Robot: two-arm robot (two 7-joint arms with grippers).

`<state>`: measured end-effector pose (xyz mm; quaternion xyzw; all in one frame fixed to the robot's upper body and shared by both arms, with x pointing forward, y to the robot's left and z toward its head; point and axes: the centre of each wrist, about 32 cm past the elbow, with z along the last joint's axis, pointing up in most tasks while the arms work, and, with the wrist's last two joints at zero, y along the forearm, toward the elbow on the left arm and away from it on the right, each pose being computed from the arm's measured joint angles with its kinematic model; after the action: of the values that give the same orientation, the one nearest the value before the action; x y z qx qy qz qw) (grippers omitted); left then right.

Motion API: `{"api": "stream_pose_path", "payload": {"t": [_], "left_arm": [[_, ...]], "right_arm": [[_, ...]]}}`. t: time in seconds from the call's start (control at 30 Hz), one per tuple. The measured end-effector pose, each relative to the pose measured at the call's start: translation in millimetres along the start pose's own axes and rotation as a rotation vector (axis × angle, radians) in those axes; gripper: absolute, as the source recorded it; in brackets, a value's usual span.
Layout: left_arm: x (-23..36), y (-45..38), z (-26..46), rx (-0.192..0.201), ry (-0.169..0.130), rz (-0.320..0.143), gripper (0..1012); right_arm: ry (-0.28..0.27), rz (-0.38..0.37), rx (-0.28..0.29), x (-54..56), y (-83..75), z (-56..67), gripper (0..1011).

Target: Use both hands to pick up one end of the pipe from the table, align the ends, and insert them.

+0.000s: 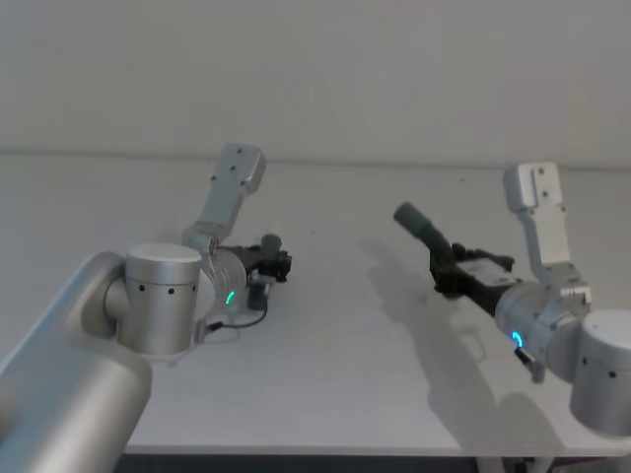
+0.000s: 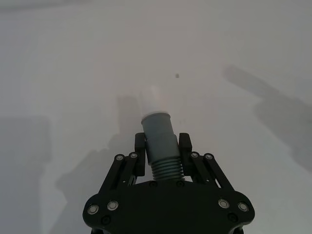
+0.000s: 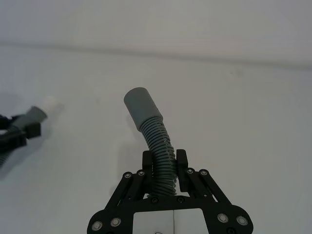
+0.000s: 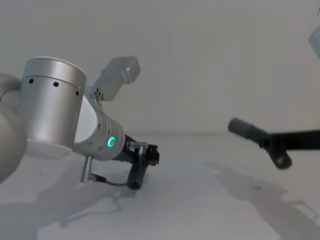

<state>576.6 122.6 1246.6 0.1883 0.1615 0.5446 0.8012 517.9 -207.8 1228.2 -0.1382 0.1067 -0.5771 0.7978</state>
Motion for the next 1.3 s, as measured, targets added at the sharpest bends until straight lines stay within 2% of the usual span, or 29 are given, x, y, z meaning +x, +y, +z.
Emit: {"api": "stream_pose_path", "payload": {"t": [0.17,0.2,0.3,0.33,0.4,0.43,0.5,0.6,0.63,0.73,0.9,0.93,0.97,1.13,1.3], "left_arm": [[3.5,2.6,2.0,-0.030,-0.045,-0.006,398],[5.6,3.8,2.5,-0.039,-0.064,-0.011,398],[8.9,5.5,3.0,-0.051,-0.090,-0.021,398],[12.1,6.8,3.4,-0.057,-0.109,-0.027,398],[14.1,8.2,3.7,-0.065,-0.129,-0.039,398],[17.2,9.6,3.7,-0.068,-0.148,-0.044,398],[20.6,11.2,3.7,-0.073,-0.170,-0.056,398],[28.9,15.2,3.7,-0.082,-0.217,-0.083,398],[28.9,15.2,3.7,-0.082,-0.217,-0.083,398],[38.0,19.8,3.4,-0.091,-0.269,-0.110,398],[48.0,24.8,2.6,-0.107,-0.325,-0.145,398],[51.6,26.7,2.3,-0.112,-0.346,-0.154,398],[51.6,26.7,2.3,-0.112,-0.346,-0.154,398],[63.3,33.1,0.9,-0.137,-0.420,-0.206,398],[71.5,37.5,-0.1,-0.160,-0.475,-0.251,398]], "right_arm": [[-0.017,0.032,0.064,0.9,-1.2,8.7,285],[-0.020,0.038,0.070,1.1,-1.4,9.3,285],[-0.035,0.059,0.089,2.8,-2.2,12.3,285],[-0.048,0.075,0.100,4.3,-2.9,14.3,285],[-0.067,0.096,0.110,7.0,-4.3,16.4,285],[-0.071,0.104,0.113,7.6,-4.6,16.8,285],[-0.090,0.128,0.118,10.9,-6.3,18.2,285],[-0.117,0.164,0.122,15.8,-8.9,19.3,284],[-0.124,0.174,0.122,17.0,-9.5,19.5,285],[-0.150,0.214,0.122,22.5,-12.4,19.8,285],[-0.191,0.286,0.115,33.0,-17.3,19.6,284],[-0.191,0.286,0.115,33.0,-17.3,19.6,284],[-0.202,0.311,0.115,36.0,-18.6,19.4,284],[-0.237,0.387,0.108,47.4,-23.5,18.6,285],[-0.265,0.457,0.104,57.2,-27.7,17.5,284]]}}
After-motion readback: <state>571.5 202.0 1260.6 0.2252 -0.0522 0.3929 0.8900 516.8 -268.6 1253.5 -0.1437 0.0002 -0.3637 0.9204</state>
